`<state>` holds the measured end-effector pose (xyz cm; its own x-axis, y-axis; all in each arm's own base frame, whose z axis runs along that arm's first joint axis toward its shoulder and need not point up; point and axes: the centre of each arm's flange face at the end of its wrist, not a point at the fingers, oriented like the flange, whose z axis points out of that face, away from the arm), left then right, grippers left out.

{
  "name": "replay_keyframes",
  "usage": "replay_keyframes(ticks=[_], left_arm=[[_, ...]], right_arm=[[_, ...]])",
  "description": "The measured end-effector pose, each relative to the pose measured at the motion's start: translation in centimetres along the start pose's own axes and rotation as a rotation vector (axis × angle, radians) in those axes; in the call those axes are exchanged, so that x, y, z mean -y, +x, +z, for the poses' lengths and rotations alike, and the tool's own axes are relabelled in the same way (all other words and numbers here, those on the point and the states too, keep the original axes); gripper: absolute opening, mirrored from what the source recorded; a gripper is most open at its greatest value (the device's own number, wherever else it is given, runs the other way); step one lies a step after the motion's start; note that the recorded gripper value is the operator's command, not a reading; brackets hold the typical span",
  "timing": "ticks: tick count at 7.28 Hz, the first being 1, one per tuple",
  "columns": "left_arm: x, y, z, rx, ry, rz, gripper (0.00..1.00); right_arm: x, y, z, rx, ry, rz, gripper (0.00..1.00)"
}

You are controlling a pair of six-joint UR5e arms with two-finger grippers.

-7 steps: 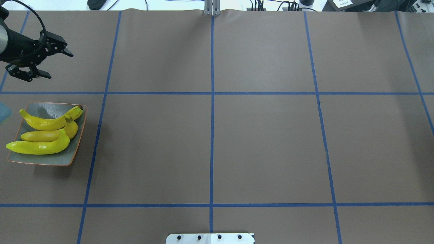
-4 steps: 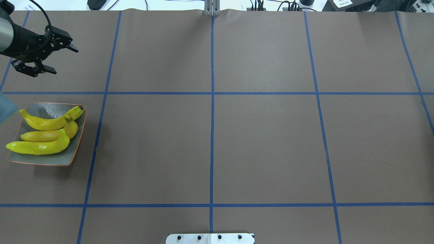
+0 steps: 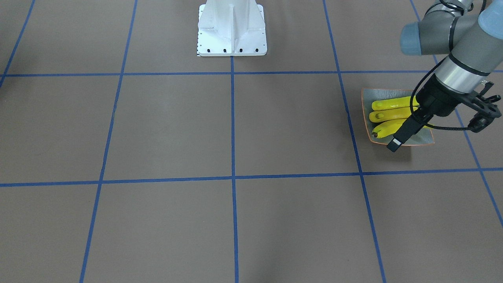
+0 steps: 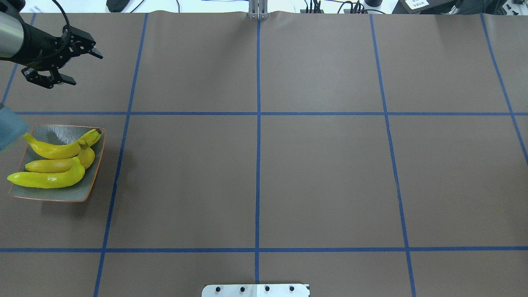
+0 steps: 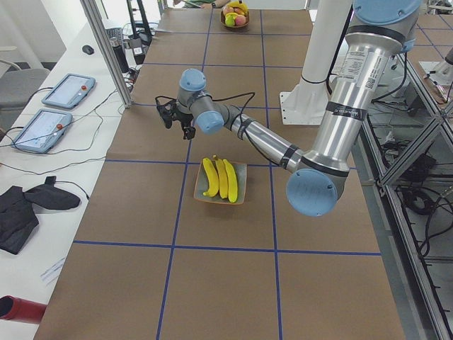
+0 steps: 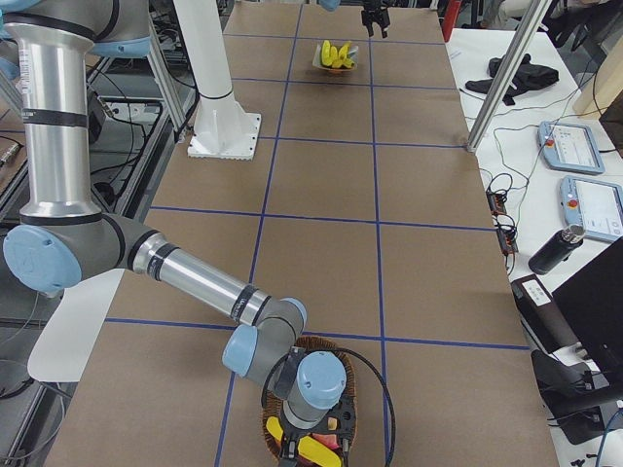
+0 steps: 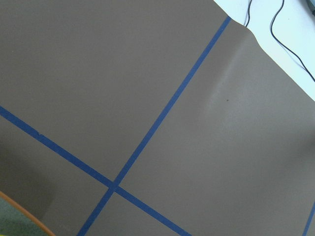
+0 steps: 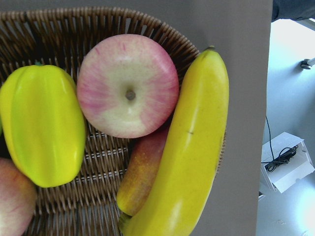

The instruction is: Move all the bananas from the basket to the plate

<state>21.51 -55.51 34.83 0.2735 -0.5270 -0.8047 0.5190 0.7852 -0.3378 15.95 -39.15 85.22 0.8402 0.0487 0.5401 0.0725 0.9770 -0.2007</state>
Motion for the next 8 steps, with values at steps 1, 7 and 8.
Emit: replay_keyframes(ticks=[1,7,8], left_arm=[[0.0,0.0,0.0,0.000,0.000,0.000,1.00],[-0.2,0.0,0.4,0.004,0.013,0.005,1.00],[-0.3,0.0,0.6,0.005,0.019,0.007,1.00]], right_arm=[[0.0,0.1,0.2,0.001,0.002,0.010,1.00],[0.1,0.3,1.2,0.013,-0.014,0.064,1.00],[0.2,0.3,1.5,0.016,-0.016,0.063,1.00]])
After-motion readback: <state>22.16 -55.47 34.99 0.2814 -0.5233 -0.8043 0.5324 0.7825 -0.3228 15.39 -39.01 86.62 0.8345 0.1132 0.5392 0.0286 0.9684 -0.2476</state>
